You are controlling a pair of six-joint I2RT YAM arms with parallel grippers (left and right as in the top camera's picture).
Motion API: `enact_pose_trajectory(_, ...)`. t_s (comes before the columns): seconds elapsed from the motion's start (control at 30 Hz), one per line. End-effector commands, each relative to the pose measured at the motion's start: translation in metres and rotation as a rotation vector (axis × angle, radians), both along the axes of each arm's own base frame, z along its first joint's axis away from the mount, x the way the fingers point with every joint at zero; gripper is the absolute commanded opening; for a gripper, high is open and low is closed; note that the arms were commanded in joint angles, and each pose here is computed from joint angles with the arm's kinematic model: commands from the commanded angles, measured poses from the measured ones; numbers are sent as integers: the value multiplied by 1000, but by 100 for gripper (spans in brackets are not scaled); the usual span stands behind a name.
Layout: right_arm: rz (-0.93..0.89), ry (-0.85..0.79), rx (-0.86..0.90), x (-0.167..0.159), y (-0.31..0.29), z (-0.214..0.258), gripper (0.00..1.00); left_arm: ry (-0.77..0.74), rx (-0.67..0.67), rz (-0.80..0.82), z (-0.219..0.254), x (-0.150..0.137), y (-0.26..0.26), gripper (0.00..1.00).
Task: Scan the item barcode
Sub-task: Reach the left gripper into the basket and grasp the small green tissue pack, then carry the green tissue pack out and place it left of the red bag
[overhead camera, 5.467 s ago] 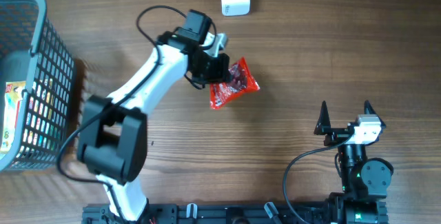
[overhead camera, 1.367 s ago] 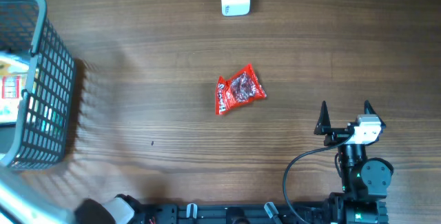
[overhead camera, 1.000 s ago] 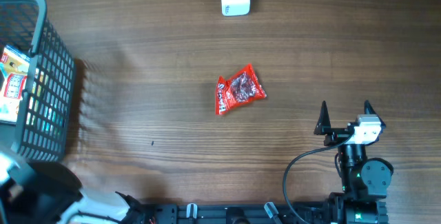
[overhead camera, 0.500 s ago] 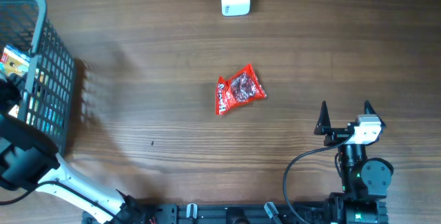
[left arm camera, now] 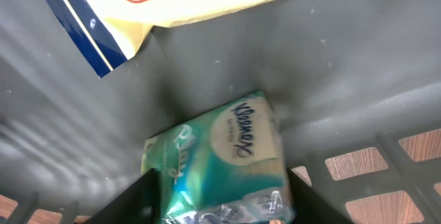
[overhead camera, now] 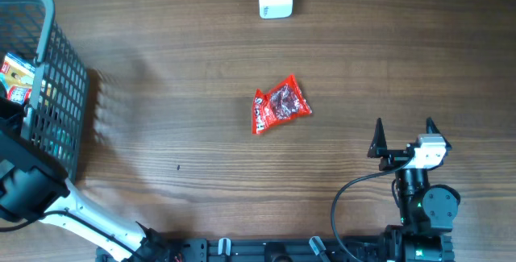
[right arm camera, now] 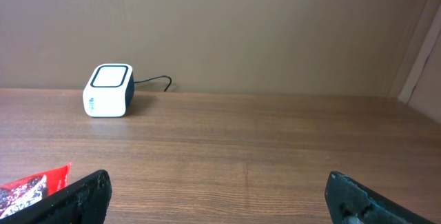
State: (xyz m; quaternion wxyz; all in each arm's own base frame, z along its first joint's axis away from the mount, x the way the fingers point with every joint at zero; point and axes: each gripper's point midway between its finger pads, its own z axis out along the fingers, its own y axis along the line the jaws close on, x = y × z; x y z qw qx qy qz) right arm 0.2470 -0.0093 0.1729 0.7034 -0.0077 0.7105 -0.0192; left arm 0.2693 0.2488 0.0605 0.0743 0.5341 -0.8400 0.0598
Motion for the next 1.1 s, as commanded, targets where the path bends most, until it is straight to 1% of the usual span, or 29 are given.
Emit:
enact_pose_trajectory(0.0, -7, -8, 12, 0, -1, 1, 100, 5, -9, 29, -7, 2, -2, 26)
enact_pose_trajectory(0.03, -7, -8, 12, 0, -1, 2, 100, -8, 4, 30, -7, 5, 2, 15)
enact_pose_trajectory(0.1, -8, -8, 12, 0, -1, 2, 100, -24, 19, 30, -5, 9, 6, 4)
enact_pose_trajectory(0.2, -8, -8, 12, 0, -1, 2, 100, -69, 61, 30, 19, 22, 18, 4)
enact_pose_trajectory(0.23, -7, -8, 12, 0, -1, 2, 100, -91, 83, 30, 34, 27, 23, 4)
enact_pose_trajectory(0.3, -7, -8, 12, 0, -1, 1, 100, -169, 148, 30, 79, 42, 36, 4)
enact_pose_trajectory(0.33, -7, -8, 12, 0, -1, 1, 100, -253, 189, 30, 115, 53, 41, 4)
enact_pose_trajectory(0.37, -7, -8, 12, 0, -1, 2, 100, -318, 212, 28, 139, 61, 42, 4)
enact_pose_trajectory(0.43, -7, -8, 12, 0, -1, 1, 100, -496, 291, 12, 204, 76, 40, 4)
enact_pose_trajectory(0.5, -7, -8, 12, 0, -1, 2, 100, -693, 372, -27, 271, 87, 27, 4)
enact_pose_trajectory(0.53, -8, -8, 12, 0, -1, 1, 100, -797, 425, -47, 309, 88, 14, 4)
enact_pose_trajectory(0.6, -8, -8, 12, 0, -1, 2, 100, -910, 483, -60, 354, 87, -11, 4)
enact_pose_trajectory(0.63, -7, -8, 13, 0, -1, 2, 100, -947, 489, -77, 368, 88, -27, 4)
enact_pose_trajectory(0.7, -7, -8, 12, 0, -1, 2, 100, -1001, 448, -170, 382, 96, -75, 4)
enact_pose_trajectory(0.73, -7, -8, 12, 0, -1, 1, 100, -1022, 338, -300, 379, 110, -134, 4)
enact_pose_trajectory(0.8, -7, -8, 12, 0, -1, 1, 100, -991, 237, -494, 361, 126, -203, 4)
enact_pose_trajectory(0.83, -7, -8, 12, 0, -1, 1, 100, -949, 202, -558, 346, 132, -230, 4)
enact_pose_trajectory(0.87, -7, -8, 12, 0, -1, 1, 100, -869, 145, -650, 319, 138, -269, 4)
enact_pose_trajectory(0.93, -8, -8, 12, 0, -1, 1, 100, -711, 76, -771, 268, 141, -317, 4)
enact_pose_trajectory(0.97, -7, -8, 12, 0, -1, 1, 100, -613, 43, -840, 234, 141, -344, 4)
enact_pose_trajectory(1.0, -7, -8, 12, 0, -1, 2, 100, -489, -4, -918, 186, 138, -376, 4)
enact_pose_trajectory(1.07, -7, -8, 12, 0, -1, 2, 100, -316, -63, -1014, 111, 126, -416, 4)
